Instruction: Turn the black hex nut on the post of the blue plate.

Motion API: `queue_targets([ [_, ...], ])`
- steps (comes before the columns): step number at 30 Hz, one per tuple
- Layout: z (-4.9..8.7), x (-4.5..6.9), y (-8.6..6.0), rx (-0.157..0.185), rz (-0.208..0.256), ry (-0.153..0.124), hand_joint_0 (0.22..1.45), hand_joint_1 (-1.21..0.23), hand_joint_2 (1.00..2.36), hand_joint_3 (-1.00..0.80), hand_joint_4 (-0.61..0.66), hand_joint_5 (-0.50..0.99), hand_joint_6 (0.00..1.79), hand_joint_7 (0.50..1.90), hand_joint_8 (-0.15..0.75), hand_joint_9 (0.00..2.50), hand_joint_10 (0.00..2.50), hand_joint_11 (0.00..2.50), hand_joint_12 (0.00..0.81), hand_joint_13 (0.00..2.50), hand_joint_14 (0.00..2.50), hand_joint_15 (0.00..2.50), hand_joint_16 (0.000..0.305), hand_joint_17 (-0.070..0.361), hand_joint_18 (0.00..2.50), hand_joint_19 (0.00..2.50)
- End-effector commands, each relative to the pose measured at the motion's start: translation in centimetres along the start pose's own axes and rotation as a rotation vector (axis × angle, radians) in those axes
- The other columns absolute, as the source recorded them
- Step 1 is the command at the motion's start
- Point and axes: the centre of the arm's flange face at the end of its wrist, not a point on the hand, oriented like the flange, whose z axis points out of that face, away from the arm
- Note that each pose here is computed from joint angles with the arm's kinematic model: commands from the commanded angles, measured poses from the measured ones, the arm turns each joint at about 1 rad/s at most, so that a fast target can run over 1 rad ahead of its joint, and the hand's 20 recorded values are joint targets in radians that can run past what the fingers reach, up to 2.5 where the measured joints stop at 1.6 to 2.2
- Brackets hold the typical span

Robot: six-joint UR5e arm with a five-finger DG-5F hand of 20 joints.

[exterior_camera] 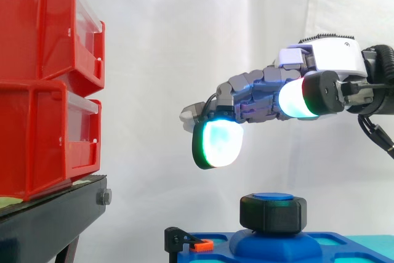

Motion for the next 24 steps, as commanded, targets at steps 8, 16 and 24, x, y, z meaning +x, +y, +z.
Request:
queue_targets([
  [8, 1.3, 0.9, 2.2, 0.021, -0.012, 0.017, 0.47, -0.32, 1.00, -0.50, 0.20, -0.21, 0.50, 1.11, 0.235, 0.12, 0.00, 0.04, 0.366, 0.12, 0.00, 0.04, 0.057, 0.129, 0.00, 0.09],
  [16, 2.3, 2.0, 4.4, 0.048, -0.016, 0.042, 0.47, -0.32, 1.00, -0.50, 0.20, -0.21, 0.50, 1.11, 0.234, 0.12, 0.00, 0.03, 0.367, 0.12, 0.00, 0.03, 0.057, 0.129, 0.00, 0.09],
  [24, 3.0, 2.5, 5.7, 0.053, -0.025, 0.040, 0.47, -0.32, 1.00, -0.50, 0.20, -0.21, 0.50, 1.11, 0.235, 0.12, 0.00, 0.03, 0.367, 0.12, 0.00, 0.04, 0.057, 0.129, 0.00, 0.09],
])
